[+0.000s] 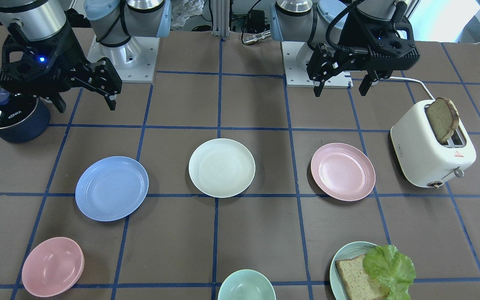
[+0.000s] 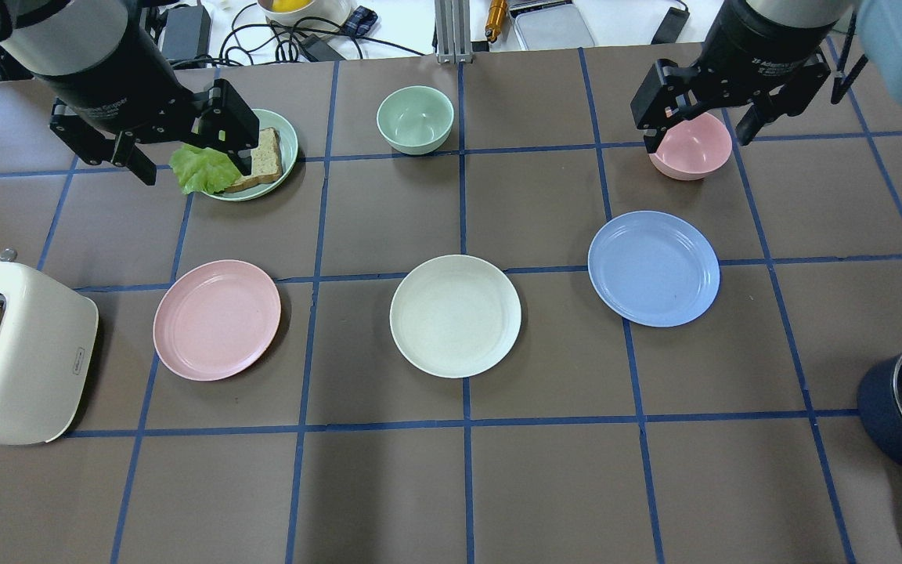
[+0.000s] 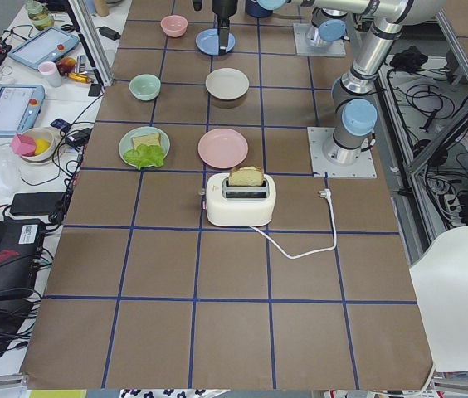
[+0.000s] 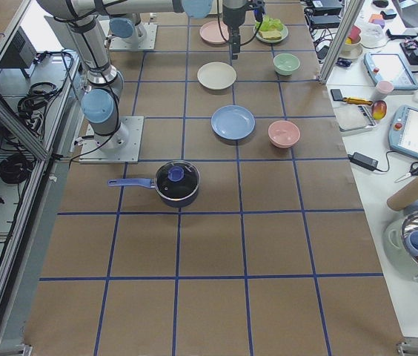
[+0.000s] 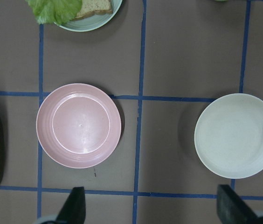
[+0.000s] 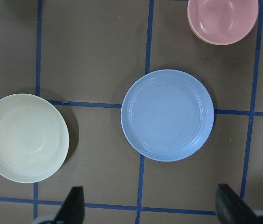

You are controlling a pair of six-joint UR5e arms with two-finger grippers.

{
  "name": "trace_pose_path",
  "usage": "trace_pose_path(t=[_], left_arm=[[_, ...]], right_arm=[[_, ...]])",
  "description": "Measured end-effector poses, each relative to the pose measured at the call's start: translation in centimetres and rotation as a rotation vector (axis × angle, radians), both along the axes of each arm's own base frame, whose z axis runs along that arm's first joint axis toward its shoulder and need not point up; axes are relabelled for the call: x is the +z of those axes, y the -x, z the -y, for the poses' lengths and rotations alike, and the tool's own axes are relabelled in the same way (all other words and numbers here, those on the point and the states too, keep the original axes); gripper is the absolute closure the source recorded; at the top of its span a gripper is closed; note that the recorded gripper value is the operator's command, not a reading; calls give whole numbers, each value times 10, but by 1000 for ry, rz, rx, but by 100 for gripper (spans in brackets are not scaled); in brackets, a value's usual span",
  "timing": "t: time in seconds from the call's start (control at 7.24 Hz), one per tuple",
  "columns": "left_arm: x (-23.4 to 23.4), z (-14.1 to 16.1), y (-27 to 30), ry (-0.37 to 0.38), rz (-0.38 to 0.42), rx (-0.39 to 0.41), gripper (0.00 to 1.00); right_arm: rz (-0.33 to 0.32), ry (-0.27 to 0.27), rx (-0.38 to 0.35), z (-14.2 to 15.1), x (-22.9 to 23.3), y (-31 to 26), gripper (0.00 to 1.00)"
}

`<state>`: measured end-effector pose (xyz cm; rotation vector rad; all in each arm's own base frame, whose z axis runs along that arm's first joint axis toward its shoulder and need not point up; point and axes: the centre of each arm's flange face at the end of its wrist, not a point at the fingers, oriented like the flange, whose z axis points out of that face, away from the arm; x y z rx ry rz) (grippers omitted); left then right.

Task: Stack three plates with pink and blue

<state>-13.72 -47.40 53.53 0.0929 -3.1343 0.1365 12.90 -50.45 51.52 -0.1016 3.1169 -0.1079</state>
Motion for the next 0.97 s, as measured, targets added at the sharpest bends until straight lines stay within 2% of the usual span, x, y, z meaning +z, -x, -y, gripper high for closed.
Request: trace_pose_path(t=[0.69,0.97], left_arm=[[-1,1,-2,1,10,1,0],[-4,4,-1,-4,8,9,0]], right_arm=[[1,0,1,0,0,0,0],[-2,-21,5,-1,-9,1,0]])
